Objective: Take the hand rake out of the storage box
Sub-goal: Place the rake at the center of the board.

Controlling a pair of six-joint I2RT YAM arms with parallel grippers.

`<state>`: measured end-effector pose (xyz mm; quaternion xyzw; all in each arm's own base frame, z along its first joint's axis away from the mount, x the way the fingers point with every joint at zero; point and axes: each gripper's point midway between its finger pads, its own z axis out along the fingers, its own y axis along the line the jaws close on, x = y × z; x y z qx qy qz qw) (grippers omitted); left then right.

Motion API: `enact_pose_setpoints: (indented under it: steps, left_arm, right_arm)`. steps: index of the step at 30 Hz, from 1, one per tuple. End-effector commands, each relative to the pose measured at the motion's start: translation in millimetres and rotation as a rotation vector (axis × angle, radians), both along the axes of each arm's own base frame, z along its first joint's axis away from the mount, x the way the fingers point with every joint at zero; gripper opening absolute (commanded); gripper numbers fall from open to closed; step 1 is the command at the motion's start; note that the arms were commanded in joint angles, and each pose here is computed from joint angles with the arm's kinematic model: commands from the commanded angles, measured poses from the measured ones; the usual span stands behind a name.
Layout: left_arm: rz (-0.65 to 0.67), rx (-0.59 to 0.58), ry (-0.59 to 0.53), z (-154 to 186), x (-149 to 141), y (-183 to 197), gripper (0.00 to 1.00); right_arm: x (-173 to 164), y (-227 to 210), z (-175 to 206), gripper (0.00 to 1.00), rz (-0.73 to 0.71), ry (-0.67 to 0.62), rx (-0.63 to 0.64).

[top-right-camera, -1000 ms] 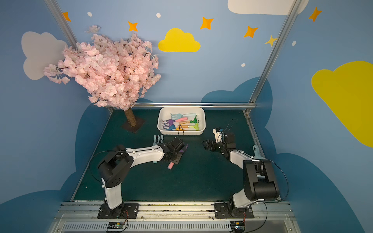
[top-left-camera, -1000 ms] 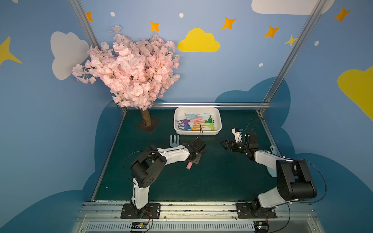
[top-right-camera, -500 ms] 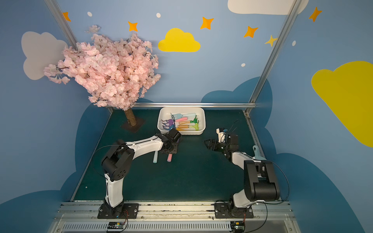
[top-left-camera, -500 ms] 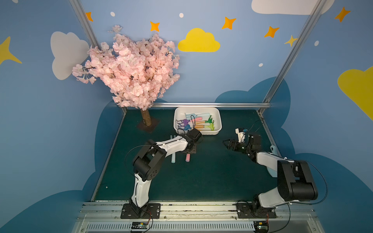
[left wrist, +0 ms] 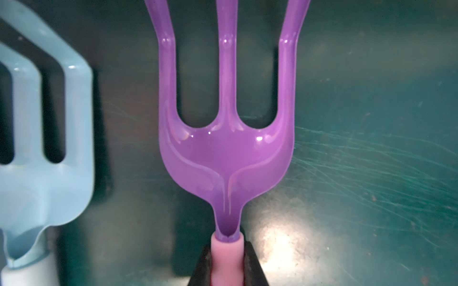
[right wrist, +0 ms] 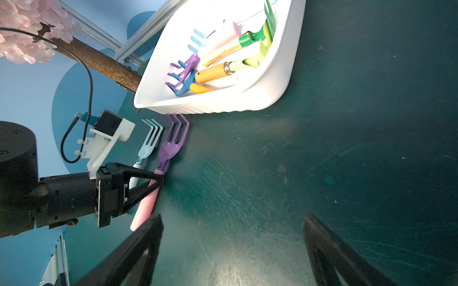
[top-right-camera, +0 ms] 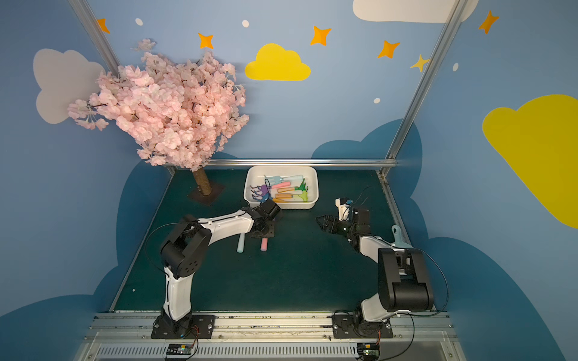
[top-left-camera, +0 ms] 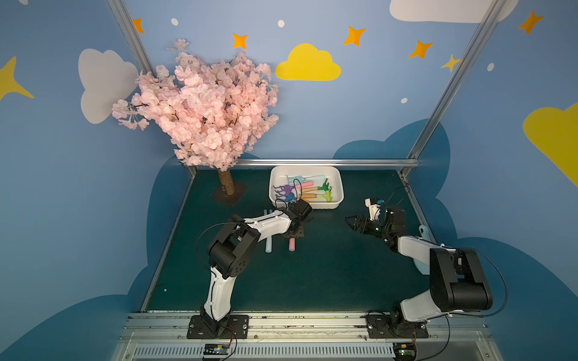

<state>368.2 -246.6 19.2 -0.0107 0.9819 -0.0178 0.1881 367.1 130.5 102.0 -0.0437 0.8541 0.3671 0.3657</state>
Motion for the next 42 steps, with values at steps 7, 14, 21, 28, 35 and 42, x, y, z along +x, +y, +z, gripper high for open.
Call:
enact_pose_setpoints:
  steps: [7,14,21,28,35,42]
  left_arm:
    - [0.048,0.075,-0.001,2.3,-6.1,18.3,0.27]
    - [0.039,0.102,-0.015,10.6,-7.5,18.0,0.36]
    - [0.014,0.07,-0.04,29.3,-10.2,9.2,0.43]
    - [-0.075,-0.083,-0.171,80.6,-14.3,-5.2,0.79]
    - [-0.072,-0.244,-0.438,123.5,-30.0,39.2,1.0]
    - [-0.02,-0.24,-0.467,107.3,-51.5,102.0,1.0]
  right_arm:
    - [0.9,0.5,-1.6,0.92,0.008,-0.001,0.016]
    - [2.4,-0.5,-2.7,0.92,0.005,0.006,0.019]
    - [-0.5,-2.1,1.4,0.92,0.001,-0.009,0.013]
    - [-0.8,-0.8,26.1,0.92,-0.025,-0.107,0.001]
    - [27.5,40.7,60.6,0.86,-0.002,-0.159,-0.281]
    - [84.3,62.5,46.6,0.43,-0.027,-0.08,-0.436]
